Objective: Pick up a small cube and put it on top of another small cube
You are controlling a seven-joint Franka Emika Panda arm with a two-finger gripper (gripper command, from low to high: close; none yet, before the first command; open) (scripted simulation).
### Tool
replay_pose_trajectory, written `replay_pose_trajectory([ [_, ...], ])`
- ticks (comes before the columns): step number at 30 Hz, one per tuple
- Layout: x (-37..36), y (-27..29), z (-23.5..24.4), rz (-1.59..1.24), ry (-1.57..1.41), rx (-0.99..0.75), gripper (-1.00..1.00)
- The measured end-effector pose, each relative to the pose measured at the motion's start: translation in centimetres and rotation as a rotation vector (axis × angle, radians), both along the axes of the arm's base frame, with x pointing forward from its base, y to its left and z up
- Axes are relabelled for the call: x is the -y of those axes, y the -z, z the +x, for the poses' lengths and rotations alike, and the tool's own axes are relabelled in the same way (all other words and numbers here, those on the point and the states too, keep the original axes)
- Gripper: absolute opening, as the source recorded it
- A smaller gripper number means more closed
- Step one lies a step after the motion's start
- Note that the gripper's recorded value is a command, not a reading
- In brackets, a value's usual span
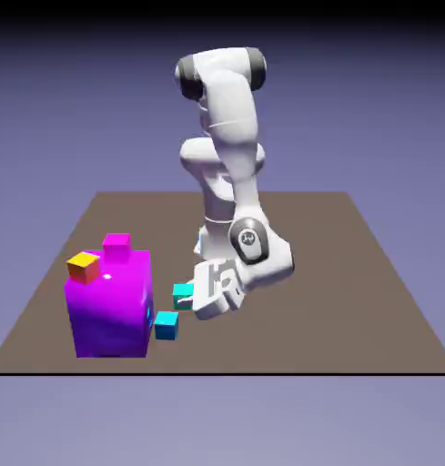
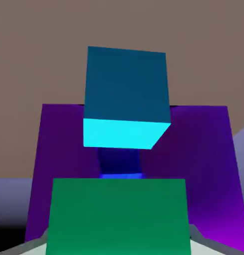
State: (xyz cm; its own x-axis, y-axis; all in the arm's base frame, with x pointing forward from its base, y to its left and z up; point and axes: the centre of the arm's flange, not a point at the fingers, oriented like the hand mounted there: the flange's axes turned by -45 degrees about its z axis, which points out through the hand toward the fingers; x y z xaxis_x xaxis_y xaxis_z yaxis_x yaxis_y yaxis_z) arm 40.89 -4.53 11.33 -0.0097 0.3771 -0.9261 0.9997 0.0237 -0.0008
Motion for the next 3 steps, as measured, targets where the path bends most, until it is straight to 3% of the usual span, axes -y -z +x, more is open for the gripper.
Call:
replay_pose_trajectory([
  [1, 0.37, 0.32, -0.03, 0.0, 0.0, 0.0, 1.0],
  [3, 0.37, 0.31, -0.01, 0.0, -0.003, 0.001, 1.0],
])
